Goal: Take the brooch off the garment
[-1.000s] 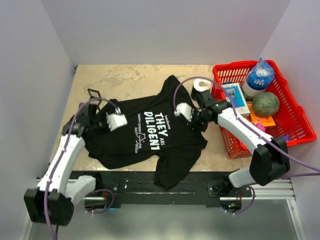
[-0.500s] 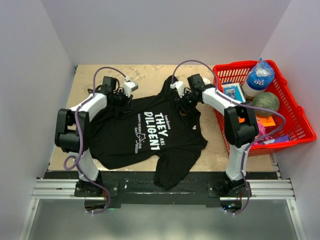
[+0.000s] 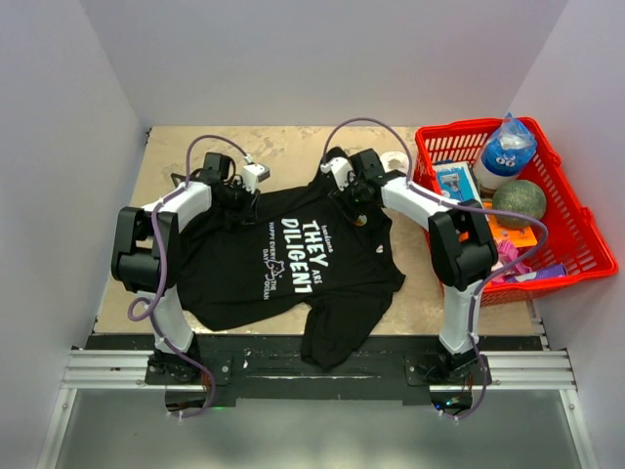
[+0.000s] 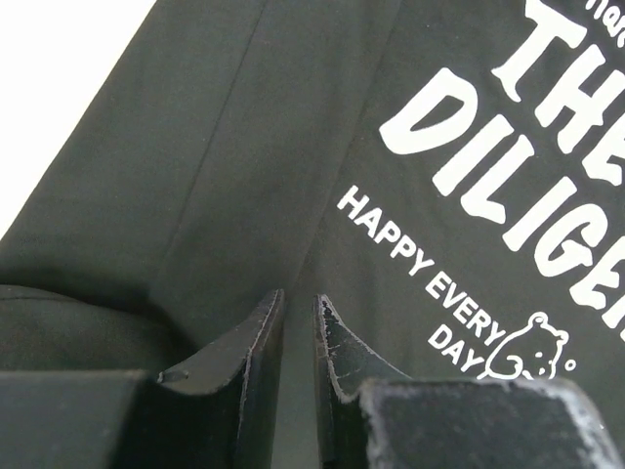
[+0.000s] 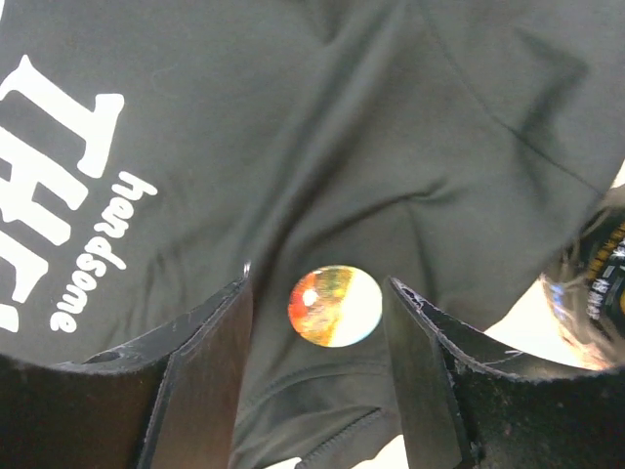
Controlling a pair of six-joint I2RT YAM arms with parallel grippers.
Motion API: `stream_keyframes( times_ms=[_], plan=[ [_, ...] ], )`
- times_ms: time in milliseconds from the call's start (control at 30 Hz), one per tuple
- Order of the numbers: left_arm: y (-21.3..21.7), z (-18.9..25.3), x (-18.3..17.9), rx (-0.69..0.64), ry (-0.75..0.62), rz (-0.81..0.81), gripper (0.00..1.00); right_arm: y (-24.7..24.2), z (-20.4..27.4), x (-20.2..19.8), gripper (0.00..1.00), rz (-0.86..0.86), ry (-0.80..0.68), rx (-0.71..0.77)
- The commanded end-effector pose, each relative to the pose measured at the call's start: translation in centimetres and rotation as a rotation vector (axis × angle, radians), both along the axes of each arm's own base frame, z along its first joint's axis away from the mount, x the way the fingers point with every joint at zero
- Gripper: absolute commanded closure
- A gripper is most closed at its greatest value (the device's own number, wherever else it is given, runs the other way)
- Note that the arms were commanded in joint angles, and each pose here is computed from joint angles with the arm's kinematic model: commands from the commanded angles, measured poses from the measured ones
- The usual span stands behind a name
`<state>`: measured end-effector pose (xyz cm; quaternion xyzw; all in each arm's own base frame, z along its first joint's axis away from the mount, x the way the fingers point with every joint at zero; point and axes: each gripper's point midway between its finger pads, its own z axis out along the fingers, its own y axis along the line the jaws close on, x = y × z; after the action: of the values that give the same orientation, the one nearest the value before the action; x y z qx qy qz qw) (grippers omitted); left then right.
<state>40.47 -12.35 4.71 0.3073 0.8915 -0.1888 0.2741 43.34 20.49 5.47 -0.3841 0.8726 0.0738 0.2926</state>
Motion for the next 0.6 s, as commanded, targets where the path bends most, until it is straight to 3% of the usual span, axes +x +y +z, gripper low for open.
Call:
stream_keyframes(
  times_ms=[0,333,567],
  plan=[
    [0.3,0.4,0.5,0.012,-0.021,0.025,0.76,0.1,2.2,1.1,0.42,-0.048,-0.118,-0.057],
    [0.9,-0.6,0.7,0.048,0.001,0.032,0.75,-0.6,1.4,0.3,0.44,-0.074,-0.156,-0.215],
    [0.9,-0.7,1.0,0.051,0.004,0.03,0.75,-1.2,1.5,0.3,0.44,-0.081,-0.162,-0.245]
  ],
)
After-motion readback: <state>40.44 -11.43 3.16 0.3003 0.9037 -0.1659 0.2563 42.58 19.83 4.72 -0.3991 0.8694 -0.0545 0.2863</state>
